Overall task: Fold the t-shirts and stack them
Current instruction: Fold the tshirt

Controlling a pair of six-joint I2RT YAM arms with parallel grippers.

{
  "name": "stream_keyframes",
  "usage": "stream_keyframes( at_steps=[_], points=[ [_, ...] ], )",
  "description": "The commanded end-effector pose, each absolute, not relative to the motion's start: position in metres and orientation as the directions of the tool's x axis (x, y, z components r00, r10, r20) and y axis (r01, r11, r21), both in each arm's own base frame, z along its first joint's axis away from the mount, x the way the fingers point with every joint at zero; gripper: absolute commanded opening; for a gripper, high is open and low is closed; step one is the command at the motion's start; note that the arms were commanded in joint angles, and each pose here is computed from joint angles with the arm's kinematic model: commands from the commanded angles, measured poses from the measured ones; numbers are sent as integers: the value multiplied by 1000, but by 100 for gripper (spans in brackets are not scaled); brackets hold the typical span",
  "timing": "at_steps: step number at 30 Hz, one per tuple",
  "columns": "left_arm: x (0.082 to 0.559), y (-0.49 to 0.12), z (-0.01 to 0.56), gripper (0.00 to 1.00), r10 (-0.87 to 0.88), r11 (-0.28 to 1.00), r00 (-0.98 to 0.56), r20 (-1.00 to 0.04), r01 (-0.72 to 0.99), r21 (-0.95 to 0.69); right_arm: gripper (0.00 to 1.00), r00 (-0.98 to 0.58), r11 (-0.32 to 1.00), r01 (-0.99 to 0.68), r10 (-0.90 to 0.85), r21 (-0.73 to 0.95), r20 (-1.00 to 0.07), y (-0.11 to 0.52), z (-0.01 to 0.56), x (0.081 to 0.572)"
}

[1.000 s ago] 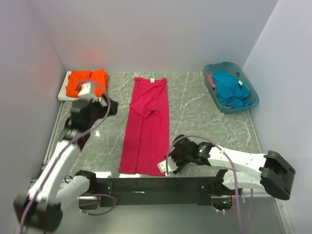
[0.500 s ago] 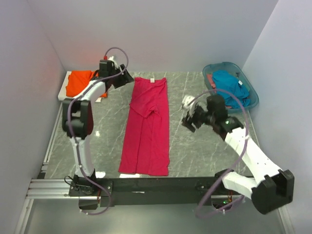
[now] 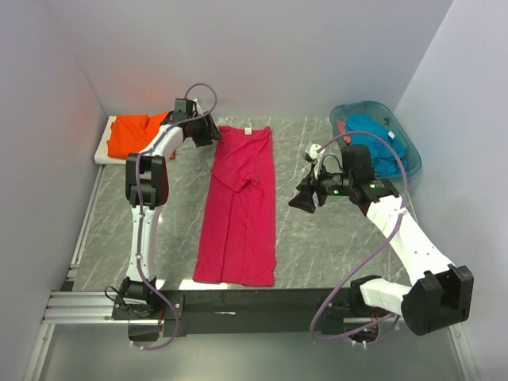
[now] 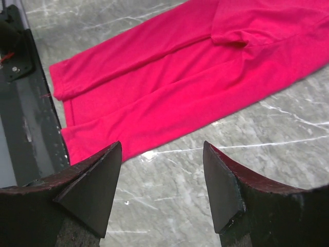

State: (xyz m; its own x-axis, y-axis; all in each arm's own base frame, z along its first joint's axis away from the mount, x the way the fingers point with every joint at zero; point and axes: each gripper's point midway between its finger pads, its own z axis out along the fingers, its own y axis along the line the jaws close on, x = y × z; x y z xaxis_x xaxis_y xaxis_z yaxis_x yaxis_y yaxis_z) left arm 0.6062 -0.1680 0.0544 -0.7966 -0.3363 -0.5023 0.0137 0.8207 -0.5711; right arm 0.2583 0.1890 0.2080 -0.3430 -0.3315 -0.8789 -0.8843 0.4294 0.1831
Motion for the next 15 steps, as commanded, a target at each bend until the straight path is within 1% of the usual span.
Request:
stream_keyframes(
  at_steps=[1,5,7,10,12,13,15],
  points=[
    [617,-171,66,57,-344,797,-785,-515,45,-602,71,-357,416,-884,-305,214,-883,192,213,255],
    [620,-179,58,53,-370,752,-799,-474,41,-657,71,-361,423,-880,-304,215,-882,190,212,256],
    [620,-181,44,46,-392,733,-812,-433,9,-681,71,-359,424,-880,-301,214,-883,189,213,257],
    [622,-184,37,42,-402,717,-818,-410,-3,-697,71,-359,427,-879,-296,213,-885,187,213,257],
    [623,-184,33,35,-411,713,-814,-411,-7,-701,71,-362,432,-876,-293,215,-885,185,213,257],
    [625,-183,36,28,-423,711,-807,-412,-13,-703,71,-362,429,-877,-292,217,-885,185,213,257],
    [629,-179,40,19,-445,701,-792,-418,-17,-713,71,-365,431,-875,-290,219,-885,184,212,257]
  ],
)
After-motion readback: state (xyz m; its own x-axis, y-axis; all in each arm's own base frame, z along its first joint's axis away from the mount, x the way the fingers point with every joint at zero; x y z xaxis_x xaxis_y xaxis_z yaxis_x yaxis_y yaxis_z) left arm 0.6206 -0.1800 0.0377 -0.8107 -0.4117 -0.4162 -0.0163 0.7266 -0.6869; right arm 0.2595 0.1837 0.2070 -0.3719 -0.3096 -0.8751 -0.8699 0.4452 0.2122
